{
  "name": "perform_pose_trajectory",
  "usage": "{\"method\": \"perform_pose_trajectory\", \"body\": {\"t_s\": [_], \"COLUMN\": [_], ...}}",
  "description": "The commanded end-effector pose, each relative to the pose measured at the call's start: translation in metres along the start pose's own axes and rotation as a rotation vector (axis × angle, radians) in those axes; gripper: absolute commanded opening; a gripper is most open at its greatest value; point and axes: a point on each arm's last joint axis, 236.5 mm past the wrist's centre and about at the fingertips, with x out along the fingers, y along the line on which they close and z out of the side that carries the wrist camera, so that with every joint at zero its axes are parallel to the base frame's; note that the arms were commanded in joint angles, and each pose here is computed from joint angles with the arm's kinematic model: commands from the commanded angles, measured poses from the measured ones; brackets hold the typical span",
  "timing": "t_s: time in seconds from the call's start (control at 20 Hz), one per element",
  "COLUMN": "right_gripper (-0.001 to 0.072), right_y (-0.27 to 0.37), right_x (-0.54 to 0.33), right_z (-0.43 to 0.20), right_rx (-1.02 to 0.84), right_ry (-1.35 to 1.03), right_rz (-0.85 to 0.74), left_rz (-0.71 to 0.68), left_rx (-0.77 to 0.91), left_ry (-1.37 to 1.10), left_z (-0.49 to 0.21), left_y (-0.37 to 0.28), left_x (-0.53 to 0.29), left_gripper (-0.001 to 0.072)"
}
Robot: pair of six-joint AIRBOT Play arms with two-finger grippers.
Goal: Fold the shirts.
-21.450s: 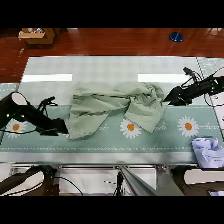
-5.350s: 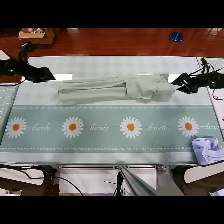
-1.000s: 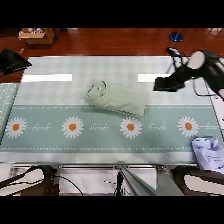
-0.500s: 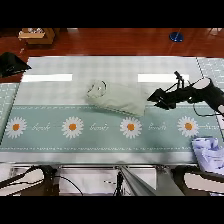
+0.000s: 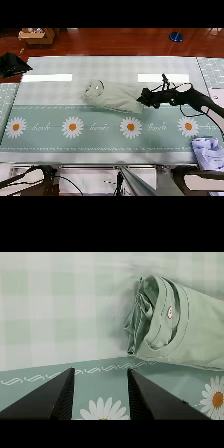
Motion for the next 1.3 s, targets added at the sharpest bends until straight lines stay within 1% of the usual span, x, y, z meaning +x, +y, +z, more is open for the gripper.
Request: {"method": "perform_pose_trajectory", "body": {"t_s": [0.0,0.05,0.15,0.3,0.4,0.45,0.55,0.6,0.7,0.75,0.8,0.85,1.0,1.1,1.25], "right_gripper": [0.0018,0.0018,0.0018,0.0018,0.0018,0.0018,0.0018,0.0017,0.0017,0.0018,0.0018,0.0018,0.0018,0.0018,0.0019], "right_y": [0.031,0.036,0.031,0.001,-0.038,-0.066,-0.12,-0.136,-0.151,-0.16,-0.172,-0.179,-0.197,-0.204,-0.217], "right_x": [-0.047,-0.075,-0.143,-0.248,-0.31,-0.344,-0.407,-0.427,-0.439,-0.443,-0.451,-0.458,-0.483,-0.485,-0.473], "right_z": [0.001,0.004,0.006,-0.018,-0.042,-0.059,-0.102,-0.118,-0.136,-0.152,-0.172,-0.185,-0.242,-0.271,-0.308], "right_rx": [-0.147,-0.172,-0.175,-0.133,-0.058,0.004,0.146,0.258,0.376,0.446,0.55,0.615,0.876,1.023,1.192], "right_ry": [0.014,-0.003,-0.061,-0.172,-0.283,-0.326,-0.329,-0.348,-0.339,-0.28,-0.234,-0.219,-0.168,-0.168,-0.137], "right_rz": [0.055,0.041,-0.041,-0.254,-0.471,-0.62,-0.917,-0.997,-1.026,-1.048,-1.095,-1.13,-1.247,-1.243,-1.202], "left_rz": [0.0,0.0,0.001,0.008,0.016,0.019,0.027,0.032,0.043,0.047,0.048,0.046,0.04,0.038,0.04], "left_rx": [0.001,0.001,0.001,0.0,-0.001,-0.003,-0.011,-0.016,-0.031,-0.04,-0.037,-0.024,-0.045,-0.054,0.017], "left_ry": [0.003,0.002,-0.003,-0.035,-0.058,-0.068,-0.084,-0.094,-0.108,-0.108,-0.094,-0.079,-0.044,-0.031,-0.033], "left_z": [-0.001,-0.001,0.001,0.008,0.014,0.017,0.022,0.026,0.032,0.034,0.033,0.031,0.026,0.024,0.025], "left_y": [0.0,0.0,0.0,0.002,0.004,0.006,0.011,0.016,0.027,0.032,0.037,0.041,0.051,0.055,0.054], "left_x": [0.0,0.0,0.0,0.0,0.0,0.001,0.006,0.009,0.019,0.025,0.032,0.038,0.054,0.06,0.059], "left_gripper": [0.0419,0.0419,0.0419,0.0419,0.0419,0.0419,0.0419,0.0418,0.0419,0.0418,0.0419,0.0419,0.0418,0.0419,0.0418]}}
